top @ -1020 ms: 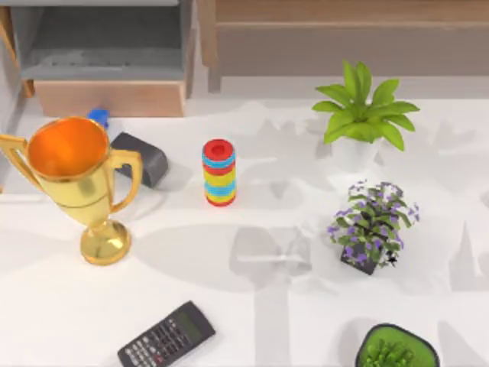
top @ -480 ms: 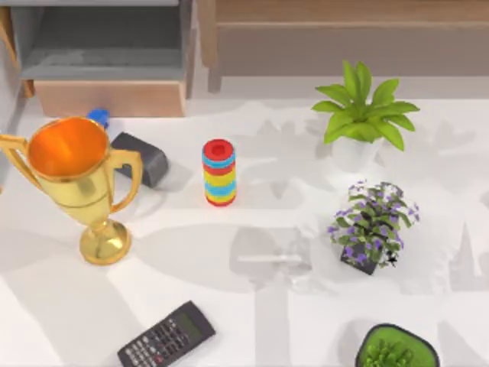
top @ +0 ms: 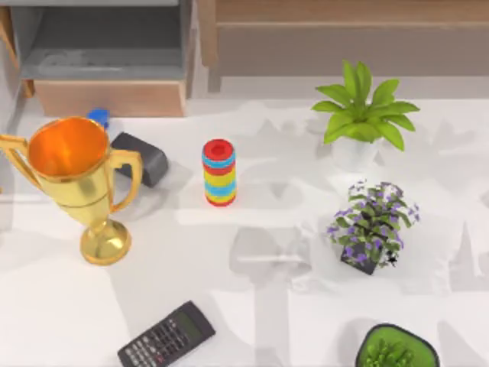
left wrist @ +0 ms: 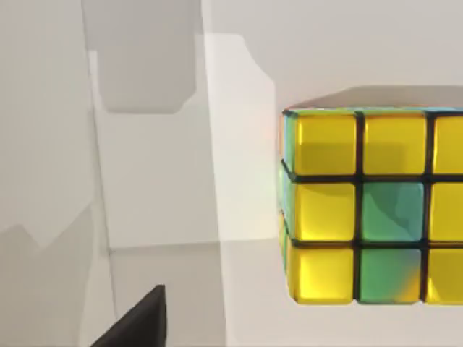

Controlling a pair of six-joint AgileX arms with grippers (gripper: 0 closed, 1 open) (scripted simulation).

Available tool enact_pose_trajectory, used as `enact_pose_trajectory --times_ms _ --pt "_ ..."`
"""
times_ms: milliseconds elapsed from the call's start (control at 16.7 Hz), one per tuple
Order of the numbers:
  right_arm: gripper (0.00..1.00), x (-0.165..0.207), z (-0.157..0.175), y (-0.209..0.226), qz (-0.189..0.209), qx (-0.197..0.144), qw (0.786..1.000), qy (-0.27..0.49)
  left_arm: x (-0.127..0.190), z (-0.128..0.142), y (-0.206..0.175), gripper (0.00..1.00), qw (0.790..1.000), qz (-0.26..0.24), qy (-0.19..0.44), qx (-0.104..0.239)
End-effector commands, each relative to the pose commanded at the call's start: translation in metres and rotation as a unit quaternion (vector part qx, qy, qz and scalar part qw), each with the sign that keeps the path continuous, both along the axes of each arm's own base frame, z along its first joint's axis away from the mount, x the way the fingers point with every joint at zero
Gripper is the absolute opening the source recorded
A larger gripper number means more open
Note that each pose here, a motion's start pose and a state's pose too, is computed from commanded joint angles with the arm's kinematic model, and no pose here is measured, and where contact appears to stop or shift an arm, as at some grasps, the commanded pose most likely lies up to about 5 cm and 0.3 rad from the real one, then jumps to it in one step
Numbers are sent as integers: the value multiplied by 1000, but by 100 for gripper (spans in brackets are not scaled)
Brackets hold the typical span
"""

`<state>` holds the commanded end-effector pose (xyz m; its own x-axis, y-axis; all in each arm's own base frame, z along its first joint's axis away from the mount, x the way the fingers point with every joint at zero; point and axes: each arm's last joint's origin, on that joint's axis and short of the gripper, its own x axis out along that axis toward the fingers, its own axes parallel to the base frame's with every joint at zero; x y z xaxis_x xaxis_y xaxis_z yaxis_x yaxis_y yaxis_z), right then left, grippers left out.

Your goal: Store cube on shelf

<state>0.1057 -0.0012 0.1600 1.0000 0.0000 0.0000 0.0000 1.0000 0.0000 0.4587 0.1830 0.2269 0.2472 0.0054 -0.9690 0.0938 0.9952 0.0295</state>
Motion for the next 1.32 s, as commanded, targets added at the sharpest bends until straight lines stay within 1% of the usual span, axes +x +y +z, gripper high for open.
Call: enact_pose_trajectory --times_ms 180,540,780,900,1140,1320 --pt "100 0 0 0 0 0 1000 0 2 -9 -7 100 1000 7 25 -13" --pt "100 0 0 0 0 0 1000 0 1 -9 -5 100 1000 9 25 -13" --pt "100 0 0 0 0 0 1000 0 1 -15 -7 100 1000 8 25 -12" --pt "100 0 0 0 0 0 1000 0 3 -25 -6 100 1000 8 25 -12" --pt "100 0 0 0 0 0 1000 0 15 -57 -5 100 1000 8 27 -13" --pt "100 0 0 0 0 0 1000 0 22 -67 -8 100 1000 7 25 -13"
